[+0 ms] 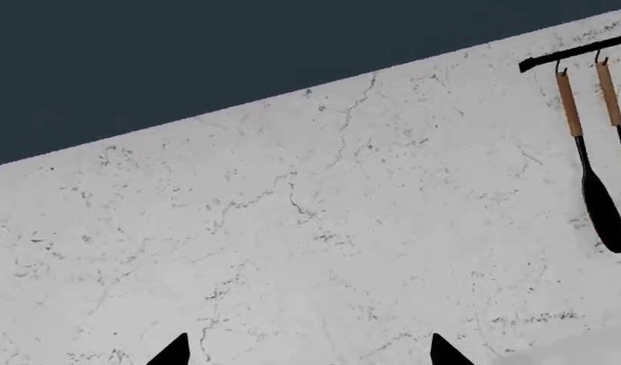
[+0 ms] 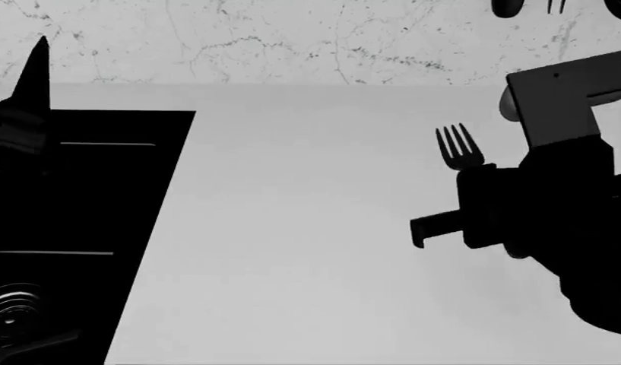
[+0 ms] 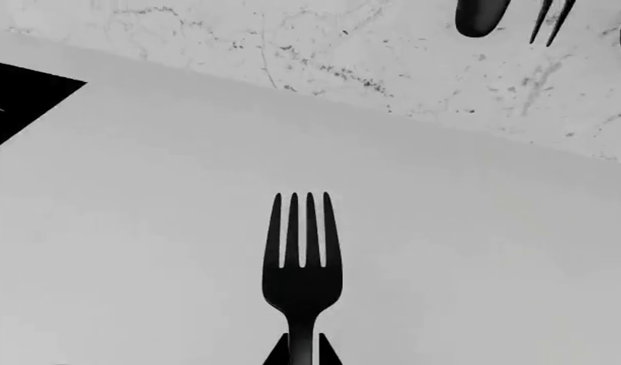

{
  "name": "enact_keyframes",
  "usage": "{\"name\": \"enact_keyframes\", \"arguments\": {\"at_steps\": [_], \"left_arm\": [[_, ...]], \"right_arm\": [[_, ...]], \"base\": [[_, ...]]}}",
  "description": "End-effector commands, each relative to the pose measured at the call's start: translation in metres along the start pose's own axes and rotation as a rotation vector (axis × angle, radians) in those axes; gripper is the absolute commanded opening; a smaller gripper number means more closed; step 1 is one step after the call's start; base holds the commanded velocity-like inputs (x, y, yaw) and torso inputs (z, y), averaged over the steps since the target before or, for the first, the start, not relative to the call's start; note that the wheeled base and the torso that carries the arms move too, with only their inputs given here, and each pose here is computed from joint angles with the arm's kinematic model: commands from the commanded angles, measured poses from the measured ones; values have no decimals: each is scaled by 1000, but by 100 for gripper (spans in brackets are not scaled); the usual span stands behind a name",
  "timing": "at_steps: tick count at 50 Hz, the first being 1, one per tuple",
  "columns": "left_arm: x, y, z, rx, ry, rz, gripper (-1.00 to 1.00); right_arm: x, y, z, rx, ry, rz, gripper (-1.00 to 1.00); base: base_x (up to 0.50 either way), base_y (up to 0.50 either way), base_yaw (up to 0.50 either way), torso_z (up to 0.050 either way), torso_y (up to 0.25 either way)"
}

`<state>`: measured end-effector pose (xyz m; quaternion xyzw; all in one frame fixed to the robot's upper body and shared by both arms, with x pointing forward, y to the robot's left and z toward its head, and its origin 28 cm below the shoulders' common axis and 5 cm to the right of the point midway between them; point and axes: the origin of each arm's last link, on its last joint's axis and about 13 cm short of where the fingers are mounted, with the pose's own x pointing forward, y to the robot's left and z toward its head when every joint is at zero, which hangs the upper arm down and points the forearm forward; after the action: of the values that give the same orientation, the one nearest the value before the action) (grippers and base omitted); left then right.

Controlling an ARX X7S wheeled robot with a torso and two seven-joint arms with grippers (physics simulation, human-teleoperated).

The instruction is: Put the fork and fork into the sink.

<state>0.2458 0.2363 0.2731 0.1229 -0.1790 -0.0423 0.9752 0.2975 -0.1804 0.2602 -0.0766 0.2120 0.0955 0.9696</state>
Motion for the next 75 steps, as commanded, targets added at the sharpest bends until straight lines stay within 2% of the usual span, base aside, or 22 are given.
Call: {"name": "enact_keyframes", "arguments": {"at_steps": [1, 2, 9, 12, 15, 18, 24, 28, 43, 48, 66, 75], "left_arm": [[6, -8, -16, 448, 92, -271, 100], [8, -7, -15, 465, 84, -287, 100], [29, -4, -2, 713, 3, -370, 100], [42, -1, 6, 872, -59, -384, 100], [50, 0, 8, 963, -83, -400, 100], [63, 1, 12, 1108, -156, -407, 100], [83, 4, 21, 1254, -241, -376, 100], [90, 4, 26, 1318, -294, -382, 100], [89, -9, 19, 1294, -294, -533, 100], [88, -11, 19, 1281, -293, -555, 100], [88, -13, 21, 1264, -311, -557, 100], [88, -12, 22, 1268, -309, -556, 100]], "right_arm": [[-34, 9, 37, -150, -58, 16, -100], [-35, 9, 39, -152, -62, 17, -100], [-48, 12, 57, -184, -93, 23, -100], [-54, 12, 65, -194, -111, 26, -100], [-56, 13, 69, -204, -120, 30, -100], [-60, 14, 76, -217, -131, 36, -100], [-65, 21, 87, -247, -151, 54, -100], [-65, 23, 92, -261, -166, 67, -100], [-59, 33, 98, -295, -230, 143, -100], [-56, 37, 100, -302, -240, 165, -100], [-32, 48, 100, -320, -204, 247, -100], [-19, 48, 94, -310, -176, 257, -100]], "base": [[0, 8, 10, -9, 0], [0, 7, 8, 0, 0], [0, 5, 1, 0, 0], [0, 5, 0, 0, 0], [0, 4, 0, 0, 0], [0, 4, 0, 0, 0], [0, 4, 0, 0, 0], [0, 3, 0, 0, 0], [0, 2, 0, 0, 0], [0, 0, 0, 0, 0], [0, 0, 0, 0, 0], [0, 0, 0, 0, 0]]}}
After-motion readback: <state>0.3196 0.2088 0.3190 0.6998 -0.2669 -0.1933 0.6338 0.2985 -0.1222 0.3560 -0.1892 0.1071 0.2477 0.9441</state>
